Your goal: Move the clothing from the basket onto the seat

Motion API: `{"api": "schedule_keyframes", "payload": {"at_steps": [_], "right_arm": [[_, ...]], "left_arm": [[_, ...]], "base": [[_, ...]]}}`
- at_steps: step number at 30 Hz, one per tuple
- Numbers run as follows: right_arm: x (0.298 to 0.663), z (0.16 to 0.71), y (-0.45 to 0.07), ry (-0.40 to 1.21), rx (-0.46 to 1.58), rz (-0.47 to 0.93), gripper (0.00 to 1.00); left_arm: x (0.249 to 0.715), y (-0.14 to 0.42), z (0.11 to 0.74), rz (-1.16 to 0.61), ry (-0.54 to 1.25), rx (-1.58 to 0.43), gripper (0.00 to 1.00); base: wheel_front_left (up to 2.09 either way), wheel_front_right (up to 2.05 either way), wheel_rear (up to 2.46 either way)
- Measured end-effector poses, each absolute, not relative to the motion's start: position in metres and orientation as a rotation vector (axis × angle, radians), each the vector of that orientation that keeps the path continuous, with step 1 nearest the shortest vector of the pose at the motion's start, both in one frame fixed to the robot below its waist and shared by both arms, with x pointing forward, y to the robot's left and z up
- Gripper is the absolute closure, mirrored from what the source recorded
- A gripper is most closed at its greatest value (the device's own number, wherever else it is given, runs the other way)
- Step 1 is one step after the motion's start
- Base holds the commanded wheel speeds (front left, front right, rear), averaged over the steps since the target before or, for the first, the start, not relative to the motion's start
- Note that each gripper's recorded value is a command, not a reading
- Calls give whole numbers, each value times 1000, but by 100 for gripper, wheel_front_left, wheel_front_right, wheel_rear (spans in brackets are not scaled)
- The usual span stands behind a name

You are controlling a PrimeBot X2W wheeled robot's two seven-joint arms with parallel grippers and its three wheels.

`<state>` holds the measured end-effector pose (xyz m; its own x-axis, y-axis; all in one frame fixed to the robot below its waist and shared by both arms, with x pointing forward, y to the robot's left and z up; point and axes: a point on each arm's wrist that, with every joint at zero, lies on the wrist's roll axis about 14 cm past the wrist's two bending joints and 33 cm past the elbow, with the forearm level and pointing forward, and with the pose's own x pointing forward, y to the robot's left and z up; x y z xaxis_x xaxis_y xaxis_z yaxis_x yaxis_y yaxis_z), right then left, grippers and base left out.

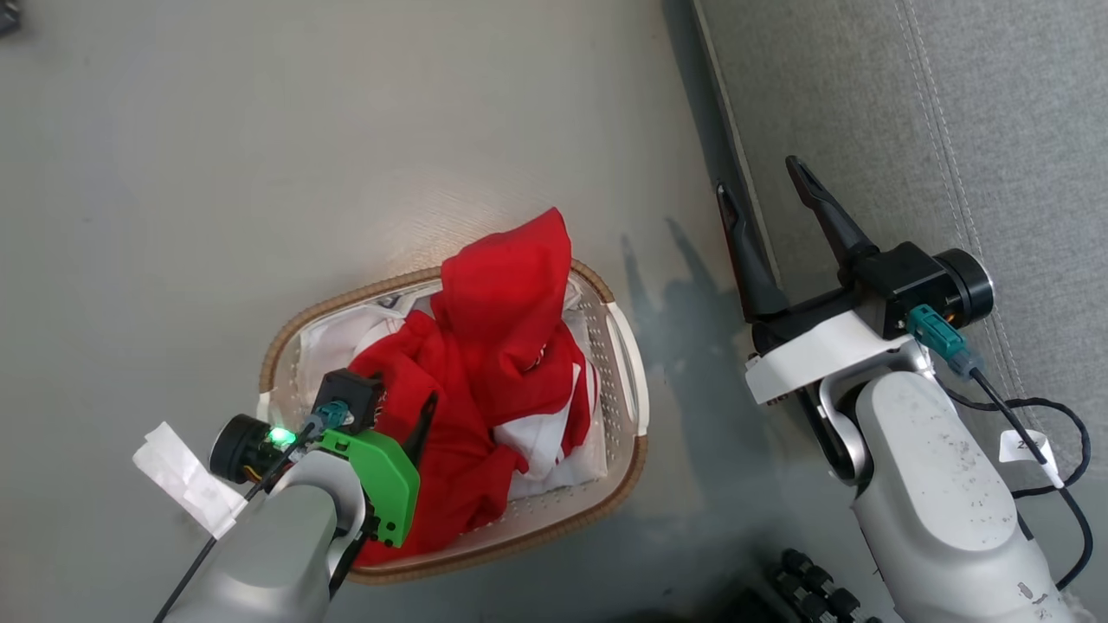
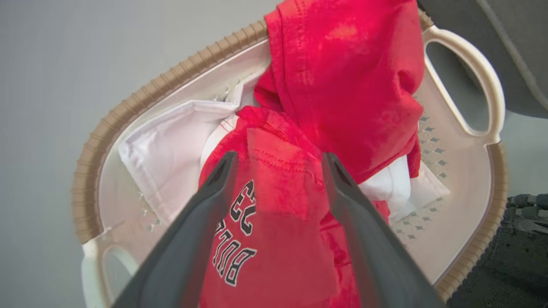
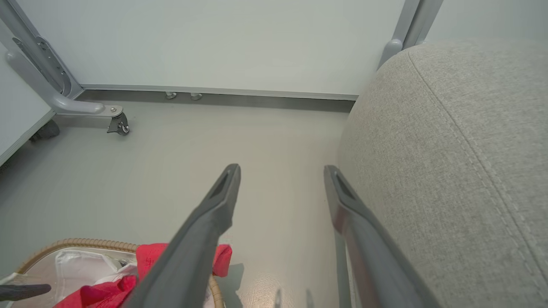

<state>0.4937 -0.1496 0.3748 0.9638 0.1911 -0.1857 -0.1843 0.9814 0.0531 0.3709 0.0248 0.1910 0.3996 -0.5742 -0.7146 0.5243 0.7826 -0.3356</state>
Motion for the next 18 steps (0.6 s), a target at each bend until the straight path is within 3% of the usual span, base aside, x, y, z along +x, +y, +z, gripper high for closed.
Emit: {"api": "schedule_keyframes", "payload": {"at_steps": [9, 18], "right_arm": [[485, 358, -166, 240, 33, 146, 0], [486, 347, -168, 258, 43, 139, 0]], "left_arm": [[349, 20, 160, -766, 1079, 32, 0], [353, 29, 142, -789, 1107, 140, 0]], "base": [[0, 0, 0], [0, 0, 0]]}}
